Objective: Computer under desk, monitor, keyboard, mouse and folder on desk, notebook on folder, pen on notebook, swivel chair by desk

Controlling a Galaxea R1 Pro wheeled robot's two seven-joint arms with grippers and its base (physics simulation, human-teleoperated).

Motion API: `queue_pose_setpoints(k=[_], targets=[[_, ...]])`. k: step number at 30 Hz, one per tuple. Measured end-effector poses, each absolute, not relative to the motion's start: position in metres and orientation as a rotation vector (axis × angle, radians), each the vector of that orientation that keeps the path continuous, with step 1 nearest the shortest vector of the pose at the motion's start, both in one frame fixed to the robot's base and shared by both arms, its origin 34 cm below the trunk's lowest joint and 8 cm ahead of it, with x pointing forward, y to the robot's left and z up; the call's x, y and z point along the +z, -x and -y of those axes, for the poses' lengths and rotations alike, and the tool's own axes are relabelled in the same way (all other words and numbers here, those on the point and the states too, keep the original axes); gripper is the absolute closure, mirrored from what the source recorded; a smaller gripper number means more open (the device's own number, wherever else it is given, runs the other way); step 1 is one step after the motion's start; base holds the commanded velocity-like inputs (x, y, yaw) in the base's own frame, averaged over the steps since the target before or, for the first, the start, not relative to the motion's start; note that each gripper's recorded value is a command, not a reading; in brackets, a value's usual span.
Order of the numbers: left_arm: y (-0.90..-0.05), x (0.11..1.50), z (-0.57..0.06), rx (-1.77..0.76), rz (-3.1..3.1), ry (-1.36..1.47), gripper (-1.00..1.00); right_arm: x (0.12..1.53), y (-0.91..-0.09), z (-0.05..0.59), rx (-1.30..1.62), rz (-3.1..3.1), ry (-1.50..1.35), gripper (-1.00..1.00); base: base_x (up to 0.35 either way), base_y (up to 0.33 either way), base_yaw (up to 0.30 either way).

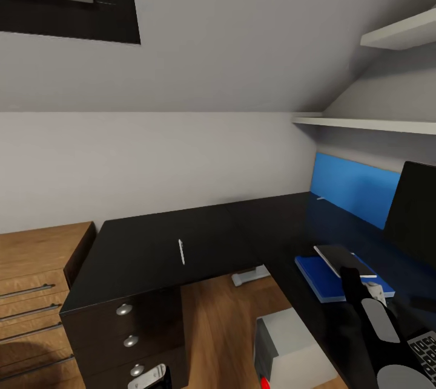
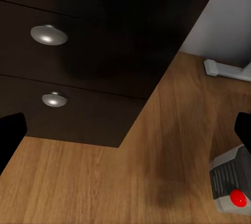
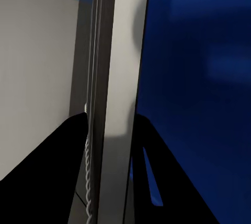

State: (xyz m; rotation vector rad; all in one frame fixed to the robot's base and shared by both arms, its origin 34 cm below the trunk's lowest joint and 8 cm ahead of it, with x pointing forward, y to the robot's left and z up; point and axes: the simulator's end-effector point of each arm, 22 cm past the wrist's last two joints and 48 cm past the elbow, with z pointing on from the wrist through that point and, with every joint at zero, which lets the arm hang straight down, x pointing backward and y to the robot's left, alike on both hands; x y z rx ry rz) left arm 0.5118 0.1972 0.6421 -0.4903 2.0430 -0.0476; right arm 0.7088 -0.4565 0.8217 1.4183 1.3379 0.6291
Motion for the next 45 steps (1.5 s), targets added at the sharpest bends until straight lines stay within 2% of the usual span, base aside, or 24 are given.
queue_pose_setpoints(k=[1, 9, 20, 41, 45], targets=[[-0.512, 0.642, -0.197, -0.047, -2.043, 0.49, -1.0, 0.822, -0.709, 0.457, 0.629, -1.338, -1.418, -1.0, 0.0, 0.0, 0.0], [-0.512, 0.643, -0.197, -0.048, -2.039, 0.489, -1.0, 0.821, -0.708, 0.457, 0.591, -1.367, -1.389, -1.0, -0.009, 0.0, 0.0], [-0.512, 0.642, -0.197, -0.048, -2.041, 0.488, -1.0, 0.82, -0.708, 0.457, 0.586, -1.373, -1.383, -1.0, -0.274, 0.0, 0.0], [-0.512, 0.667, -0.198, -0.048, -2.047, 0.494, -1.0, 0.908, -0.717, 0.451, 0.607, -1.278, -1.272, -1.0, -0.007, 0.0, 0.0], [-0.512, 0.673, -0.198, -0.048, -2.047, 0.495, -1.0, 0.936, -0.708, 0.425, 0.54, -1.299, -1.154, -1.0, 0.0, 0.0, 0.0]])
